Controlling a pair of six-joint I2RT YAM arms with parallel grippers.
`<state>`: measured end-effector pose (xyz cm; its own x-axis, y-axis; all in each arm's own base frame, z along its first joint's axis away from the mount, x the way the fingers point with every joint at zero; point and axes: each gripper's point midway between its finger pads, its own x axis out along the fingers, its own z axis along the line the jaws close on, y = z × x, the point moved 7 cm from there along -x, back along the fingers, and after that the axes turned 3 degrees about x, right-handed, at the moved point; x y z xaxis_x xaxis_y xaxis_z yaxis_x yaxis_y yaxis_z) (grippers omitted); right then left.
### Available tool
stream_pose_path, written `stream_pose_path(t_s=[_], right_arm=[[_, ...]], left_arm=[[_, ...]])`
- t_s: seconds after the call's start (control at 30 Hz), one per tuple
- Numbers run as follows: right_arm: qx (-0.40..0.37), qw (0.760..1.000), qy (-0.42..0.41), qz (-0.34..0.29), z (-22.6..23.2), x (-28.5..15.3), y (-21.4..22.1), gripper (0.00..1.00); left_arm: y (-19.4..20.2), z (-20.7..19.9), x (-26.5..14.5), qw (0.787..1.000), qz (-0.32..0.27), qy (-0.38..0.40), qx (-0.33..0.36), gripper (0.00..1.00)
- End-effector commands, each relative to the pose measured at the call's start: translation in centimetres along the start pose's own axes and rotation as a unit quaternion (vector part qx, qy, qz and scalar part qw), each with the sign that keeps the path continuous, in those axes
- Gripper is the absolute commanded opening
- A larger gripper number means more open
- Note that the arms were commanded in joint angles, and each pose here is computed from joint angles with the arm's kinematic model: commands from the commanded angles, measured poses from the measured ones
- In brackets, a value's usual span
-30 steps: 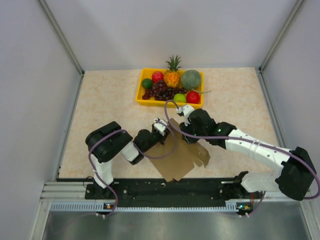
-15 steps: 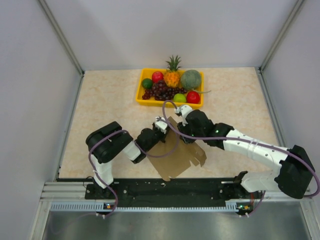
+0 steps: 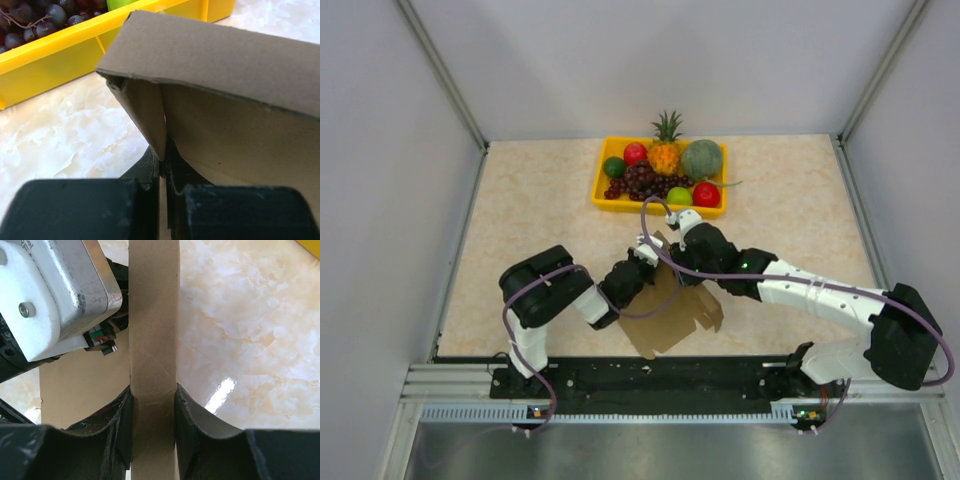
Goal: Fold the paper box
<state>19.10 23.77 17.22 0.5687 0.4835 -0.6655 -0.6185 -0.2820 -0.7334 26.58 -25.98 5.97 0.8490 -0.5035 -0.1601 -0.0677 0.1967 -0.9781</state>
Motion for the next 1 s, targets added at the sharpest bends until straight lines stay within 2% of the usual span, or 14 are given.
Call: stream_pose_path(t_s=[0.0,0.03,0.13,0.27,0.33,0.4,0.43,0.47,0.5,0.57,0.7,0.8,0.9,0.97], right_arm=[[0.014,0.997,-0.073,-0.002,3.0,0.1,-0.7,0.2],[0.014,0.997,-0.071,-0.001,2.9,0.1,-0.7,0.2],[0.02,0.998,-0.065,-0.008,2.3,0.0,-1.0,0.23],[0.022,0.998,-0.064,-0.011,1.8,-0.1,-1.2,0.26],[0.023,0.998,-0.062,-0.013,1.4,-0.2,-1.3,0.26],[0.027,0.998,-0.058,-0.016,1.0,-0.3,-1.4,0.26],[0.029,0.998,-0.057,-0.018,0.9,-0.3,-1.4,0.26],[0.03,0.998,-0.055,-0.018,0.7,-0.3,-1.3,0.26],[0.034,0.998,-0.052,-0.019,0.5,-0.3,-1.4,0.26],[0.039,0.998,-0.052,-0.022,0.4,-0.3,-1.5,0.26],[0.064,0.996,-0.049,-0.025,-0.1,0.0,-1.4,0.26],[0.084,0.995,-0.041,-0.027,-0.8,0.2,-1.4,0.26],[0.087,0.995,-0.048,-0.029,-0.8,0.4,-1.5,0.26],[0.089,0.995,-0.046,-0.029,-1.0,0.5,-1.6,0.26]], left_arm=[[-2.6,-0.8,0.1,0.997,-0.071,0.025,-0.031,0.07],[-2.6,-0.7,-0.4,0.997,-0.069,0.028,-0.033,0.19],[-2.6,-0.6,-1.2,0.996,-0.056,0.032,-0.054,0.35],[-3.1,0.5,-2.6,0.995,-0.051,0.035,-0.081,0.43],[-3.6,0.8,-3.6,0.994,-0.05,0.037,-0.089,0.46],[-3.1,0.7,-4.4,0.994,-0.022,0.049,-0.093,0.47],[-4.1,0.8,-4.9,0.993,-0.03,0.056,-0.1,0.47],[-3.4,0.7,-5.4,0.993,-0.005,0.063,-0.1,0.49],[-4.1,0.6,-6.0,0.991,-0.01,0.076,-0.114,0.52],[-3.1,0.5,-7.4,0.989,0.018,0.087,-0.119,0.53],[-4.4,0.8,-10.4,0.983,0.016,0.113,-0.147,0.54],[-4.9,1.5,-12.5,0.982,0.031,0.107,-0.151,0.56],[-5.9,2.4,-13.9,0.984,0.015,0.093,-0.153,0.57],[-5.7,3.1,-14.3,0.985,0.035,0.073,-0.15,0.56]])
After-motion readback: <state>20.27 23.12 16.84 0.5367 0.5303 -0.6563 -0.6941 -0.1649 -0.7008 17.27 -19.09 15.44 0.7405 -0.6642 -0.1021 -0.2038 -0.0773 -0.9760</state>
